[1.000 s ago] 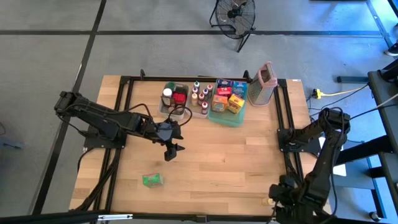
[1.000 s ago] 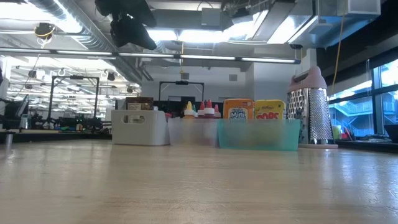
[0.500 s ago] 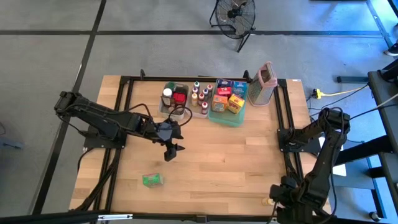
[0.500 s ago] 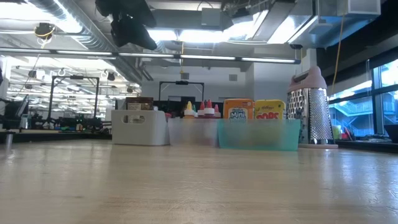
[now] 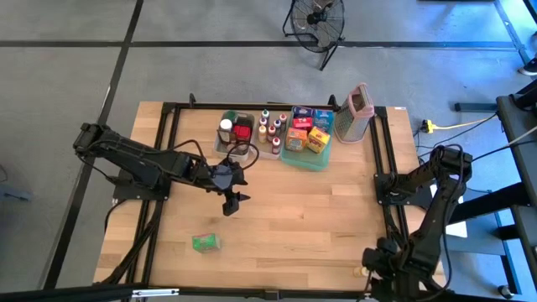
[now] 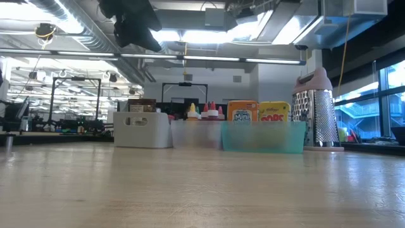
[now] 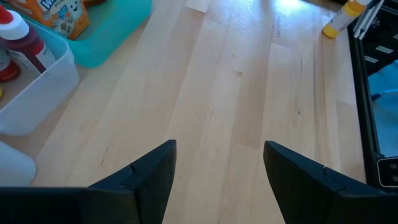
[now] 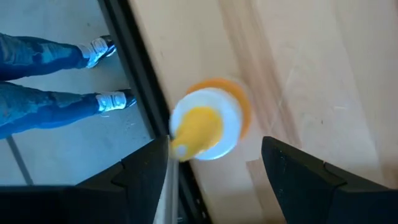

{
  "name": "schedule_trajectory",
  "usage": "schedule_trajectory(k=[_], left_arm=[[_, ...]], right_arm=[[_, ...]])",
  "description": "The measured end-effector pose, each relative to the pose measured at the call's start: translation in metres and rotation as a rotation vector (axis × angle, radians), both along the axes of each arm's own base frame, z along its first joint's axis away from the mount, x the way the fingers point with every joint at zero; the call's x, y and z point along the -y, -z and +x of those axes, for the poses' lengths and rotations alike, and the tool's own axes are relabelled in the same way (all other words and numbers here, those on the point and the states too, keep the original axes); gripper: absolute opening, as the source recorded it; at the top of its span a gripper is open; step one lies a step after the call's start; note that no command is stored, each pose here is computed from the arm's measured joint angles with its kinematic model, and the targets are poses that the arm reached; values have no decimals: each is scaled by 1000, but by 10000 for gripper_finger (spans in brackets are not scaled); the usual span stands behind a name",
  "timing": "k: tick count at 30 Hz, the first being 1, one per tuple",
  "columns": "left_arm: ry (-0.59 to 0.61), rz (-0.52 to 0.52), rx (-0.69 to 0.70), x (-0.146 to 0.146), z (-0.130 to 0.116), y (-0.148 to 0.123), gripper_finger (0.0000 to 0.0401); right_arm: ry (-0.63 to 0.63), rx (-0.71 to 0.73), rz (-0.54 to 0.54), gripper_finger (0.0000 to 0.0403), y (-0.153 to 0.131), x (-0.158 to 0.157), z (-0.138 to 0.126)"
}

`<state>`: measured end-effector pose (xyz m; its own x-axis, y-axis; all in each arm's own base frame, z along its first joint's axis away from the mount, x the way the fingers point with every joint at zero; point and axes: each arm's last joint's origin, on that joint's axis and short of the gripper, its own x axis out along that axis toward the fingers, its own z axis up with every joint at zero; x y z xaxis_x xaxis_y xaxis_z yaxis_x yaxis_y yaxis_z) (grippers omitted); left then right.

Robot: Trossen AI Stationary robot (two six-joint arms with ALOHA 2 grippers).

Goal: Pick & Place Kitchen Items
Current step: Put the yellow food coloring bottle into the transparent bin

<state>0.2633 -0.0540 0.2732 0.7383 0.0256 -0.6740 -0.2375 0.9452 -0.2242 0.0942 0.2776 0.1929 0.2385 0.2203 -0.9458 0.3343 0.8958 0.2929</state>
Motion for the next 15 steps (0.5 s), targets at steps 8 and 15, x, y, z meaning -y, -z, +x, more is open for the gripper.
schedule_trajectory(k=[8, 15], left_arm=[[0, 0, 0, 0, 0, 0, 237], [0, 0, 0, 0, 0, 0, 237]], right_arm=[[-13, 1, -2, 261, 19, 7, -2], [-34, 59, -5, 261, 21, 7, 0]])
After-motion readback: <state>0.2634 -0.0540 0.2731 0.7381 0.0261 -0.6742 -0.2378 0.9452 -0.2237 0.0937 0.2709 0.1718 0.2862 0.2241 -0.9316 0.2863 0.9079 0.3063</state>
